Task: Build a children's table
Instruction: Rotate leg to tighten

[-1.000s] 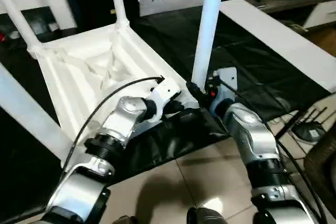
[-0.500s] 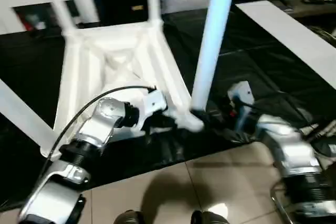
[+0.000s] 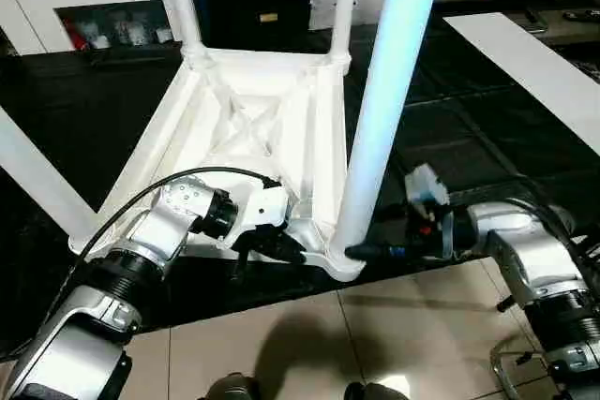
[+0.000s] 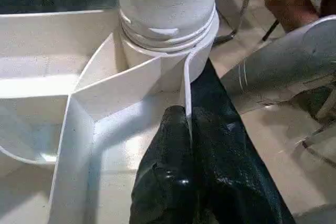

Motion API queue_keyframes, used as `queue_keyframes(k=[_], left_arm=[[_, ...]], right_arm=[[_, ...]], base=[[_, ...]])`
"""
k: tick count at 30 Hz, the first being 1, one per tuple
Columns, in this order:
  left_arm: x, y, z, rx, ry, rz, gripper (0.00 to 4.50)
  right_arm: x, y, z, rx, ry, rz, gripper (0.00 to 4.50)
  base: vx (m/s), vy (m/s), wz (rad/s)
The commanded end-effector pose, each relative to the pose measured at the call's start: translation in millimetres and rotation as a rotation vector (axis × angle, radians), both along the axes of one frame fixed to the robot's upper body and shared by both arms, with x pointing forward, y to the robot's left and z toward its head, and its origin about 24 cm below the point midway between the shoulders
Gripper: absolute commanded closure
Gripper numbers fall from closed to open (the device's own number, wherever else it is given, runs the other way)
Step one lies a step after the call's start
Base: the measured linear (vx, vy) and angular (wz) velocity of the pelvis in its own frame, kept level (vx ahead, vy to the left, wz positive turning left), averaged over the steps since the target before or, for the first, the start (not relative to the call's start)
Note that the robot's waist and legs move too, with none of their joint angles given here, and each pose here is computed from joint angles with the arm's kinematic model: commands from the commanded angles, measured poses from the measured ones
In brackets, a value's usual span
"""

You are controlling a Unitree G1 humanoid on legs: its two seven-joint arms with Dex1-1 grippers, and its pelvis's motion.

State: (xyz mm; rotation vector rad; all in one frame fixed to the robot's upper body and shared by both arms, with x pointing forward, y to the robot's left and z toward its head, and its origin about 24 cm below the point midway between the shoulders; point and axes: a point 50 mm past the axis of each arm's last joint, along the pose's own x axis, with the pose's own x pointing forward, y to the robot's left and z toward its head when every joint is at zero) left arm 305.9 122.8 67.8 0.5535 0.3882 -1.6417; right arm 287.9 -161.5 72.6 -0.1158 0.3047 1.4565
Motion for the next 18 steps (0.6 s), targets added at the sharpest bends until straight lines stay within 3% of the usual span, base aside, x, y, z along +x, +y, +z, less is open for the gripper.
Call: queue_keyframes(k=[1,12,18], left_arm=[[-3.2,-14.1,10.2,-0.006,-0.039,-0.115,4.50],[-3.1,-13.0,9.3,-0.004,-0.038,-0.116,4.50],[-1.3,-14.5,9.5,-0.031,-0.020,-0.066,4.50]], right_arm=[[2.0,1.3,4.6,-0.013,-0.010,0.044,1.63],[0.5,5.7,7.5,0.000,0.038,0.141,2.45],[-6.5,7.8,3.5,0.029,0.077,0.120,2.52]], base=[[0.000,0.000,0.00],[0.000,0.000,0.00],[0.000,0.000,0.00]])
